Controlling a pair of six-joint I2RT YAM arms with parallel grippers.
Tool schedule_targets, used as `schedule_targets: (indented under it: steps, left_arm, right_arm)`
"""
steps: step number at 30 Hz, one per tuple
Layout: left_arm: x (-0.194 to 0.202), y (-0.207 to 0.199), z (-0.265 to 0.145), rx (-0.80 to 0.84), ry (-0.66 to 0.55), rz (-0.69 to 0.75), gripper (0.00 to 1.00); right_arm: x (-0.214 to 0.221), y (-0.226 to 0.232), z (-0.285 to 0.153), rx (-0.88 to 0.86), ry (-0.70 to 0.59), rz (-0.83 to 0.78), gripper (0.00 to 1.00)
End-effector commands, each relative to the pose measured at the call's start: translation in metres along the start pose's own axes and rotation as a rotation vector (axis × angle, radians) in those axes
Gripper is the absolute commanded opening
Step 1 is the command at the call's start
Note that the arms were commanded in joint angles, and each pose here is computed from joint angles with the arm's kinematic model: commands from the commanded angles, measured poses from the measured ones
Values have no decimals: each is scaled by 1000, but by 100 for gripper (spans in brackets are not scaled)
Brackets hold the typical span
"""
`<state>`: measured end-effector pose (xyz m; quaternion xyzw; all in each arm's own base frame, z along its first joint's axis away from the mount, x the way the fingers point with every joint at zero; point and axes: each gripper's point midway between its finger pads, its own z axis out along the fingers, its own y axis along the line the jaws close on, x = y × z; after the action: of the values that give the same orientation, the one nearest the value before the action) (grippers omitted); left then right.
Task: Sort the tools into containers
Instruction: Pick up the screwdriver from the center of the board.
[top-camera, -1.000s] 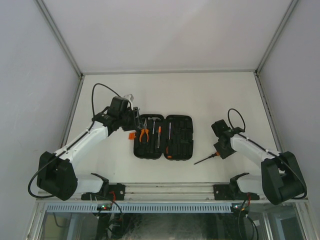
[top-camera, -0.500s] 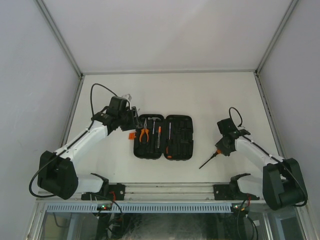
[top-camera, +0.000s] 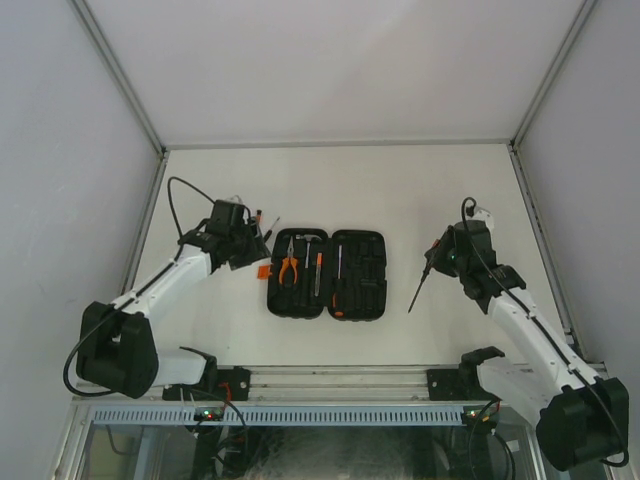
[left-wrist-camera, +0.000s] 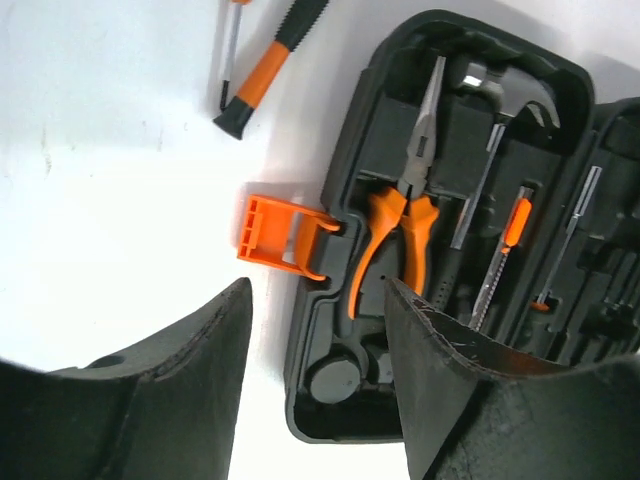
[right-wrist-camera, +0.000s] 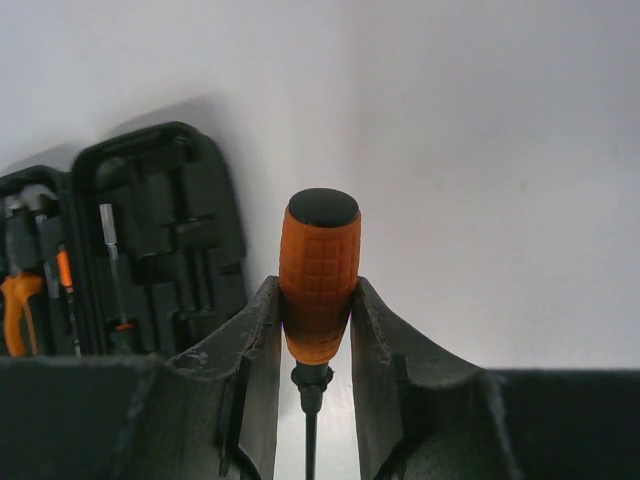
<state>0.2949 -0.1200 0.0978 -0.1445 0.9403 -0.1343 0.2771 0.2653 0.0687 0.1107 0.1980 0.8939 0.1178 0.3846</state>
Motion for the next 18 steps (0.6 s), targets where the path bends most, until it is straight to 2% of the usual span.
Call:
schedule_targets:
  steps: [1, 4, 10, 18]
  left_arm:
    - [-7, 7, 5, -18, -49, -36, 61]
    - [0, 3, 14, 13, -15, -28, 62]
    - [17, -25, 26, 183, 57, -23, 62]
    - [47, -32, 36, 188, 142, 16, 62]
  right_arm:
    - [-43, 50, -13, -188, -100, -123, 0]
    - [-40, 69, -14, -259, -77, -155, 0]
    - [-33, 96, -12, -349, -49, -206, 0]
    - [-30, 108, -8, -358, -18, -232, 0]
